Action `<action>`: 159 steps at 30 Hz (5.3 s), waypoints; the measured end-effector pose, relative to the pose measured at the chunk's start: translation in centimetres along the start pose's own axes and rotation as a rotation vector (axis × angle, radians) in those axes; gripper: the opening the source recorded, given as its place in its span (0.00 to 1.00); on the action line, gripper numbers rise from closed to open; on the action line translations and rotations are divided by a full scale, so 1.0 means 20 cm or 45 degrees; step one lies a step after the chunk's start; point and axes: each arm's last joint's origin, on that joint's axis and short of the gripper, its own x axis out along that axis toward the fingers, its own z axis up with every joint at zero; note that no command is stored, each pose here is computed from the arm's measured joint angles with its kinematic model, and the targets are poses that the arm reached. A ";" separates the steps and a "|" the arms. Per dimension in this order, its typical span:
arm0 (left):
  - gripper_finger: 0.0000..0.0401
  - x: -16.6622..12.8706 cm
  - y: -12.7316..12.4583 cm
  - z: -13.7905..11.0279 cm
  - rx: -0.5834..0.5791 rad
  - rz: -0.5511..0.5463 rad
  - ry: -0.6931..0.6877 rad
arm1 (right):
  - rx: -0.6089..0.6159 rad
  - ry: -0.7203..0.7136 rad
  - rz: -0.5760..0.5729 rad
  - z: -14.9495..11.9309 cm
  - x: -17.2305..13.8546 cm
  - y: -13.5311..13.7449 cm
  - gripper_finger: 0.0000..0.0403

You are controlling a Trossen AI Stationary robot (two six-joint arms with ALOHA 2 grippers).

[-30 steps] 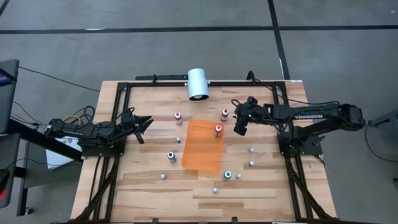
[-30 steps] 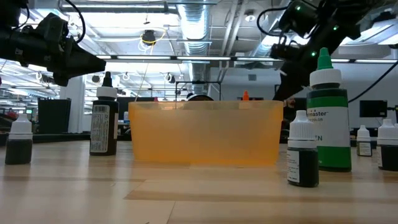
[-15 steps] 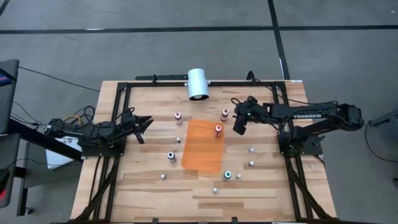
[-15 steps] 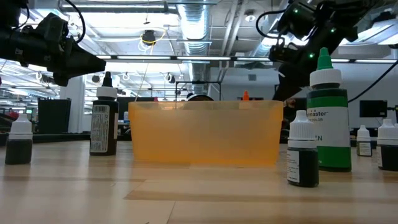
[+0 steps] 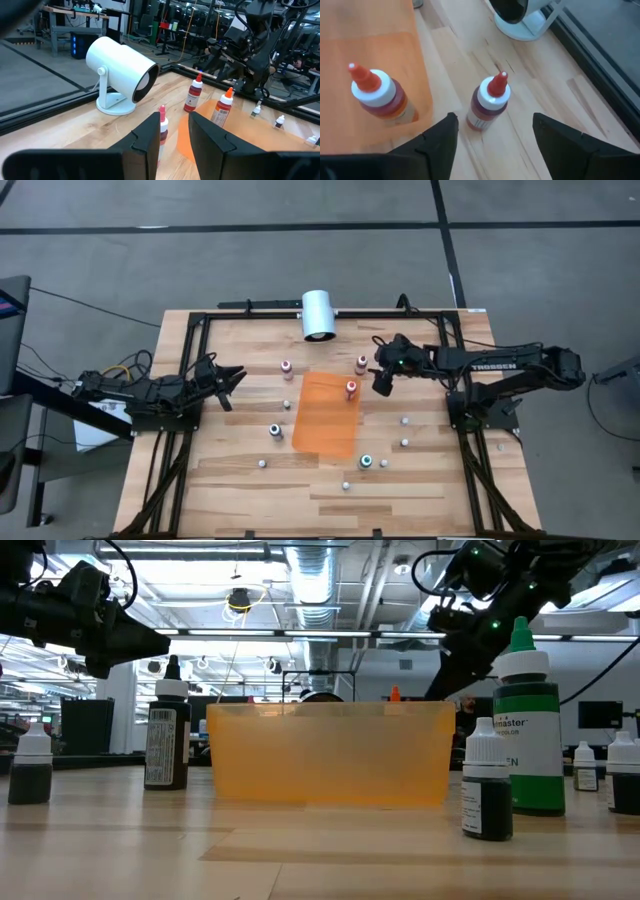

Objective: Pick & Place food coloring
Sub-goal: Put the large red food coloring bottle into the orange bin

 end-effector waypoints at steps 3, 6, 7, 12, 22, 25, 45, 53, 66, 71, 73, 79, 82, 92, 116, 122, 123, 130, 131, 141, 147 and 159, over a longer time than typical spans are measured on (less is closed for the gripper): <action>0.23 0.00 0.00 0.00 0.000 0.000 0.000 | 0.010 -0.001 0.001 0.00 0.00 0.00 0.62; 0.23 0.00 0.00 0.00 -0.001 0.000 0.000 | 0.009 -0.001 0.001 0.00 0.00 0.00 0.62; 0.23 0.00 0.00 0.00 -0.001 0.000 0.000 | 0.009 0.000 0.000 0.00 0.00 0.00 0.62; 0.23 0.00 0.00 0.00 -0.001 0.000 0.000 | 0.009 0.000 0.001 0.00 0.00 0.00 0.62; 0.23 0.00 0.00 0.00 -0.002 0.001 0.000 | 0.008 -0.013 0.014 0.01 0.00 0.01 0.62; 0.23 0.00 0.00 0.00 -0.002 0.001 0.000 | 0.005 -0.038 0.012 0.01 0.00 0.01 0.62; 0.23 0.00 0.00 0.00 0.014 0.000 0.000 | 0.085 0.000 0.019 0.00 0.05 -0.02 0.62; 0.23 0.00 0.00 0.00 0.015 0.000 -0.001 | 0.099 0.078 -0.002 -0.03 0.23 0.00 0.62; 0.23 0.00 0.00 0.00 0.019 0.000 -0.001 | 0.114 0.040 -0.008 -0.03 0.30 0.01 0.62; 0.23 0.00 0.00 0.00 0.019 0.000 -0.001 | 0.132 0.022 -0.015 -0.02 0.29 0.00 0.58; 0.23 0.00 0.00 0.00 0.019 0.000 -0.001 | 0.137 0.033 -0.020 -0.02 0.29 -0.01 0.54; 0.23 0.00 0.00 0.00 0.020 0.001 -0.001 | 0.145 0.031 -0.026 -0.02 0.29 -0.02 0.37; 0.23 0.00 0.00 0.00 0.019 0.000 -0.001 | 0.165 0.030 -0.024 -0.02 0.29 -0.02 0.30; 0.23 0.00 0.00 0.00 0.019 0.000 -0.001 | 0.202 -0.016 -0.021 0.08 0.27 -0.03 0.35; 0.23 0.00 0.00 0.00 0.017 -0.044 0.010 | -0.091 -0.229 0.604 0.68 -0.07 -0.07 0.34; 0.23 0.00 -0.01 0.00 0.017 -0.044 0.010 | -0.017 -0.305 1.148 0.75 -0.15 -0.03 0.34; 0.23 0.00 0.00 0.00 0.017 -0.044 0.010 | 0.000 -0.306 1.233 0.76 -0.16 -0.02 0.33; 0.23 0.00 0.00 0.00 0.019 -0.044 0.010 | -0.011 -0.371 1.630 0.81 -0.23 0.05 0.35; 0.23 0.00 0.00 0.00 0.019 -0.044 0.010 | -0.022 -0.389 1.659 0.82 -0.24 0.06 0.35; 0.23 0.00 0.00 0.00 0.018 -0.044 0.010 | -0.075 -0.503 1.803 0.88 -0.31 0.14 0.34; 0.23 0.00 0.00 0.00 0.019 -0.043 0.010 | 0.071 -0.428 1.664 0.88 -0.27 0.14 0.35; 0.23 0.00 -0.01 0.00 0.018 -0.045 0.011 | 0.132 -0.128 0.808 0.72 -0.17 0.23 0.36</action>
